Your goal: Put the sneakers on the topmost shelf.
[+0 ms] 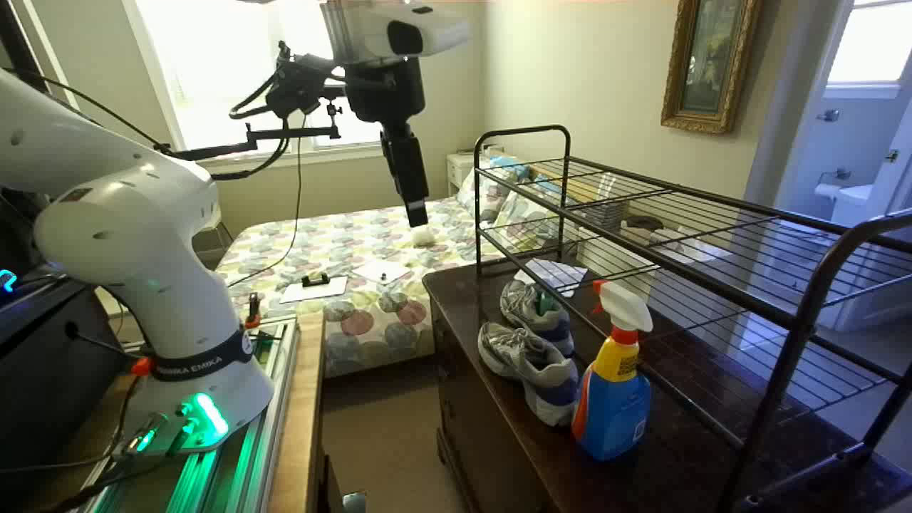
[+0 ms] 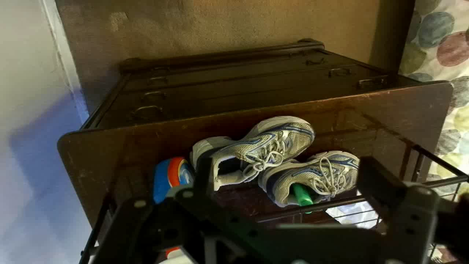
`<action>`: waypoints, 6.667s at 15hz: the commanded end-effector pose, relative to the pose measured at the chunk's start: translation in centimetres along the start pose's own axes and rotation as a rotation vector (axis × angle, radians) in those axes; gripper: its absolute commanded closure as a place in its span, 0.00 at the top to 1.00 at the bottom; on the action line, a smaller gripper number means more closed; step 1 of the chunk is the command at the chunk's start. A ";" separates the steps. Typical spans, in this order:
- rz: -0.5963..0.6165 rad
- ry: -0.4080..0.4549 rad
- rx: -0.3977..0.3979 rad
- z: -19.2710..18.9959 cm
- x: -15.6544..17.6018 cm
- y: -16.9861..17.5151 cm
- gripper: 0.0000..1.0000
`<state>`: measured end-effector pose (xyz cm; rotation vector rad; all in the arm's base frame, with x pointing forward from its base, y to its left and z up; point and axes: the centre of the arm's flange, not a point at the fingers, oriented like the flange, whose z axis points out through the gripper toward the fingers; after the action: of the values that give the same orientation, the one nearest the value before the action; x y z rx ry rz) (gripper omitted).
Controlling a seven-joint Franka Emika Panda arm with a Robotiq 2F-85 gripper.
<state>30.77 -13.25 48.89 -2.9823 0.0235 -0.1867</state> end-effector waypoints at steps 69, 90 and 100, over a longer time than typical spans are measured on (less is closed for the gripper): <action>-1.304 -0.092 -0.046 32.6 12.9 -0.4 1.00; -1.224 -0.183 -0.019 35.5 13.4 1.3 0.03; -1.193 -0.333 0.139 28.5 0.8 -2.1 0.03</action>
<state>39.87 -8.20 16.97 -2.3861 -1.7329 0.1906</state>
